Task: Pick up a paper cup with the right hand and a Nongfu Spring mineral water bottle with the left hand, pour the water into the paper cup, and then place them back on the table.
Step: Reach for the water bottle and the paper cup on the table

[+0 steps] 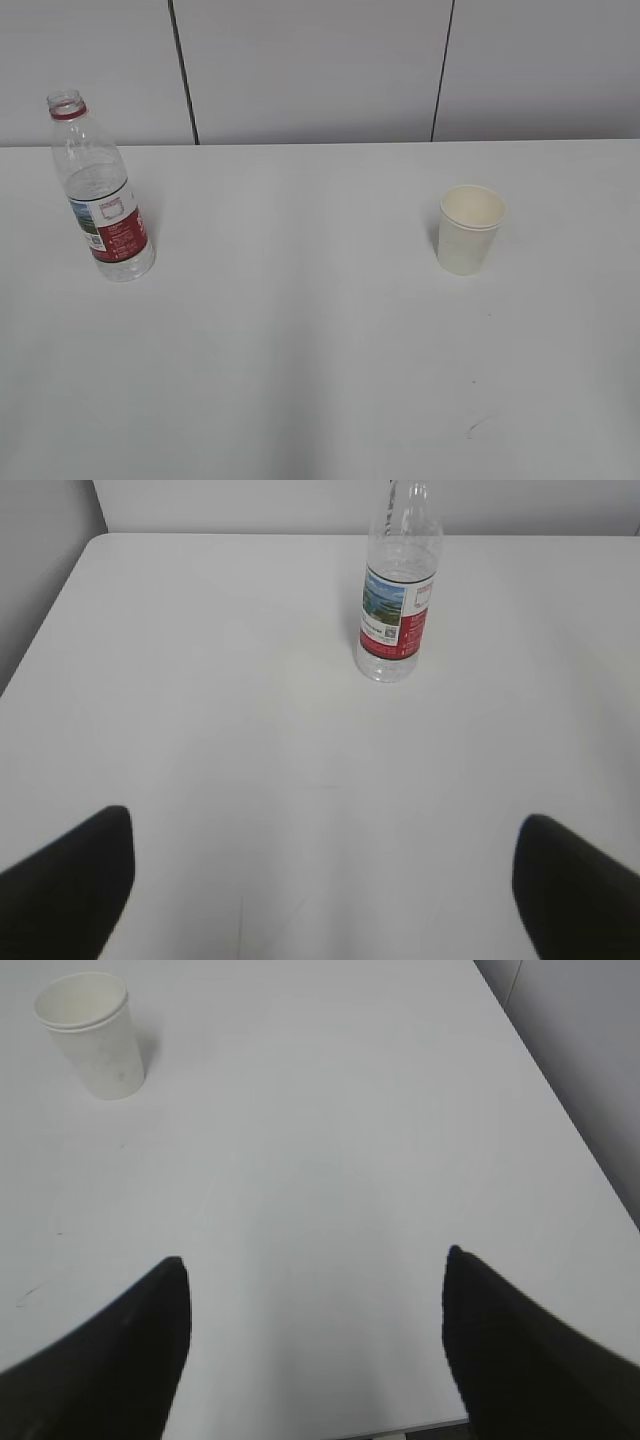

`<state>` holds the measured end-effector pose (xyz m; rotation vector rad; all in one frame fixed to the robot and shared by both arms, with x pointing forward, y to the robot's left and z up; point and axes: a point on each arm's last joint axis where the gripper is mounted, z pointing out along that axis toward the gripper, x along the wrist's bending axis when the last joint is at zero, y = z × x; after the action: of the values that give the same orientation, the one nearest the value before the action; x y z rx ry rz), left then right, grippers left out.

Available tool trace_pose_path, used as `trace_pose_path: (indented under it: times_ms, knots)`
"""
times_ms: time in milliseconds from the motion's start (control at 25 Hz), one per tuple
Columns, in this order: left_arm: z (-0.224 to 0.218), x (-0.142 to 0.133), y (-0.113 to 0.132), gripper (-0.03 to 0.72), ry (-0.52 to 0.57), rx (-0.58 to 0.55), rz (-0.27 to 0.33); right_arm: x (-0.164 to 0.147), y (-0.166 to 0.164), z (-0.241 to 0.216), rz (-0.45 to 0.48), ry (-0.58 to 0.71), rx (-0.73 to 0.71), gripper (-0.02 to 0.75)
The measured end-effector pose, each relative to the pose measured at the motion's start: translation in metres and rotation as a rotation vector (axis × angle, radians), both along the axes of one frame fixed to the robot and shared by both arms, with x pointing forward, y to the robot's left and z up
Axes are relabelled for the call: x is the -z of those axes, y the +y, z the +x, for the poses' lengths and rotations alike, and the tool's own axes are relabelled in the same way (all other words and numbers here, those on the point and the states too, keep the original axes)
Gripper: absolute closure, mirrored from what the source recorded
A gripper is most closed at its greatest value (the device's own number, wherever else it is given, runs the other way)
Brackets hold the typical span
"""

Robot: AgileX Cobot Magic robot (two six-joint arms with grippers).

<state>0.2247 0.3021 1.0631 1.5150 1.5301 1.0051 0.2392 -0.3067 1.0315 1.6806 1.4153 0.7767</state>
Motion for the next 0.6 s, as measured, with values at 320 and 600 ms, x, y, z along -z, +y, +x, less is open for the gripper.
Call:
trace_pose_path:
  times_ms: [320,600]
  knots:
    - [0.0000,0.0000,0.0000,0.000,0.000,0.000,0.000,0.0000,0.0000,0.0000,0.000,0.000,0.000,0.160]
    - [0.0000,0.0000,0.0000,0.015,0.000,0.000,0.000,-0.0050,0.0034,-0.0002,0.032,-0.034,-0.023,0.160]
